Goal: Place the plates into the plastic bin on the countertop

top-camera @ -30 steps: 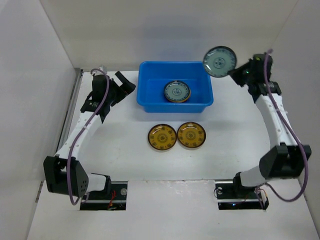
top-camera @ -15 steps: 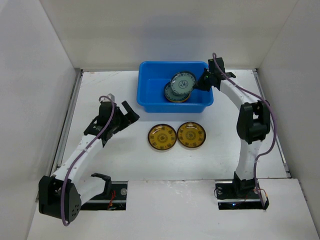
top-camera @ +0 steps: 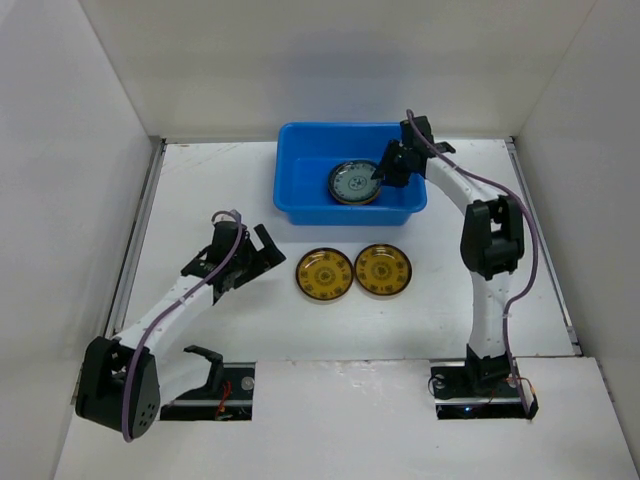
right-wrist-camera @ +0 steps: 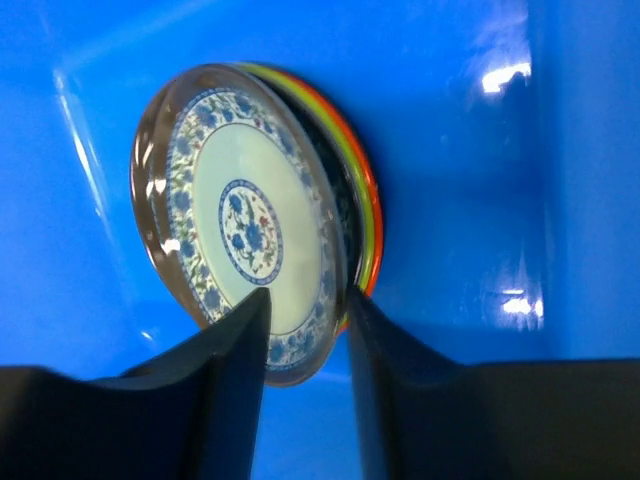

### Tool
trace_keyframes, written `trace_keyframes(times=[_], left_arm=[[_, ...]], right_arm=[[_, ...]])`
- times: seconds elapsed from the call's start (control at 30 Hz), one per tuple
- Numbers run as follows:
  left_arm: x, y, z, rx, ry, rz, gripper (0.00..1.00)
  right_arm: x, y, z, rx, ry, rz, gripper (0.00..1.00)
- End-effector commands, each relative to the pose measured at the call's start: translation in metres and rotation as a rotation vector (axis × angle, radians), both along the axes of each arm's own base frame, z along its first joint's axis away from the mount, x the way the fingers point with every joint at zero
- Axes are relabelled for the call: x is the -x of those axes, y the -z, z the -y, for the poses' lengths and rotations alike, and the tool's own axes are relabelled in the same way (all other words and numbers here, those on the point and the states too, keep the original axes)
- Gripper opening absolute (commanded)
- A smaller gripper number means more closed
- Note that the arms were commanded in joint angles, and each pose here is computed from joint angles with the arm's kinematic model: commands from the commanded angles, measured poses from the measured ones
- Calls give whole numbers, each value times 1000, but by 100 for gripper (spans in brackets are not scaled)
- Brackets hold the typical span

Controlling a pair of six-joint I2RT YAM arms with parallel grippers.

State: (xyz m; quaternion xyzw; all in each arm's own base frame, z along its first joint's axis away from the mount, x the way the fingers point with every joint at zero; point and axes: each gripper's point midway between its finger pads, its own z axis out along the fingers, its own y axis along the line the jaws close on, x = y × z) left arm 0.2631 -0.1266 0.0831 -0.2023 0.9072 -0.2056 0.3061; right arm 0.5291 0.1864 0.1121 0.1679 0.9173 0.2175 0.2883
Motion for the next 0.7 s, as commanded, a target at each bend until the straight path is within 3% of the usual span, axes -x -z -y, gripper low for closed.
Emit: trace_keyframes(times=[0.0,0.17,0.27,0.47,0.67], left_arm=[[-5,3,8,17,5,22,100],[-7,14,21,21,59,-2,100],[-7,20,35,38,107,-17,100],[-2,36,61,50,208,-48,97],[8,52,74,50,279,-72,85]], right_arm=[[-3,-9,-10,35,-40,36,49],[3,-40,-7,117,-48,118,72],[10,-79,1,139,-30,207,77],[42,-141,16,134,-19,347,81],[78,-141,26,121,-17,358,80]])
